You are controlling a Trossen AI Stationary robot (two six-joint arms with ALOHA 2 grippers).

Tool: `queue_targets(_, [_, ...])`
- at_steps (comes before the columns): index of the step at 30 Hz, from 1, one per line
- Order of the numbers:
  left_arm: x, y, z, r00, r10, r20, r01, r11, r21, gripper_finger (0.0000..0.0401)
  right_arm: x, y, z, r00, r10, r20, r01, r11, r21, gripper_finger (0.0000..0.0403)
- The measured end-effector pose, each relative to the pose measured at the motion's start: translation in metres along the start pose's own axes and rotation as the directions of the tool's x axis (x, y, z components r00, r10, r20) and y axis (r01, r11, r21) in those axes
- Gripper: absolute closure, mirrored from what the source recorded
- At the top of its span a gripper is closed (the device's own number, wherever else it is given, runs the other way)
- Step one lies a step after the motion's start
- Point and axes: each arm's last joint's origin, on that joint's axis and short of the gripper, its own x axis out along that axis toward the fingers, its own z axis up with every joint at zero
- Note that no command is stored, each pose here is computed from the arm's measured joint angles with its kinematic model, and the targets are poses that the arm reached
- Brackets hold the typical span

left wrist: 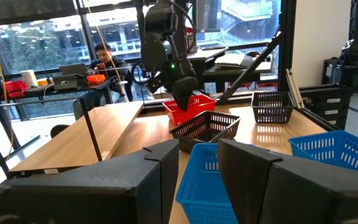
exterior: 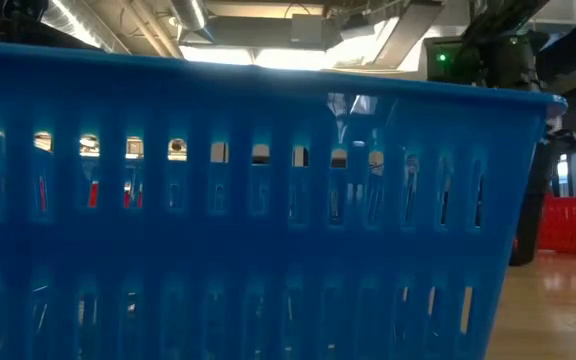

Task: Stack baskets on shelf by color
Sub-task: Put the bottom right red bin on the shelf

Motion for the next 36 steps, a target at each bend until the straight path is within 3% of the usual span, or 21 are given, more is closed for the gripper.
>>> queue_targets(5, [0.0,0.0,0.0,1.0,0.0,0.0,0.0,1.0,0.0,0.0298,0.009,-0.006,-0.001,1.0,-0.02,-0.007,0.02,1.0,0.001,0.0302])
queue_targets(9, [0.0,0.0,0.0,1.0,0.0,0.0,0.0,1.0,0.0,0.0298,0.021,-0.008,0.001,0.999,0.009,0.035,-0.007,0.998,-0.06,0.0307])
queue_targets(14, [0.0,0.0,0.0,1.0,0.0,0.0,0.0,1.0,0.0,0.0298,0.024,-0.01,0.001,0.999,0.001,0.05,0.002,0.998,-0.057,0.0383])
queue_targets(16, [0.0,0.0,0.0,1.0,0.0,0.0,0.0,1.0,0.0,0.0298,0.019,-0.008,0.001,0.998,-0.007,0.054,0.009,0.999,-0.037,0.0391])
queue_targets(22, [0.0,0.0,0.0,1.0,0.0,0.0,0.0,1.0,0.0,0.0298,-0.026,0.012,0.006,0.992,-0.002,0.126,0.006,0.999,-0.033,0.0399])
queue_targets(28, [0.0,0.0,0.0,1.0,0.0,0.0,0.0,1.0,0.0,0.0298,-0.094,0.027,0.015,0.951,0.008,0.309,-0.007,1.0,-0.004,0.0401])
queue_targets(33, [0.0,0.0,0.0,1.0,0.0,0.0,0.0,1.0,0.0,0.0298,-0.137,0.017,0.036,0.871,-0.04,0.49,0.014,0.998,0.056,0.0402])
queue_targets(36, [0.0,0.0,0.0,1.0,0.0,0.0,0.0,1.0,0.0,0.0298,-0.149,0.003,0.054,0.843,-0.053,0.536,0.012,0.997,0.08,0.0402])
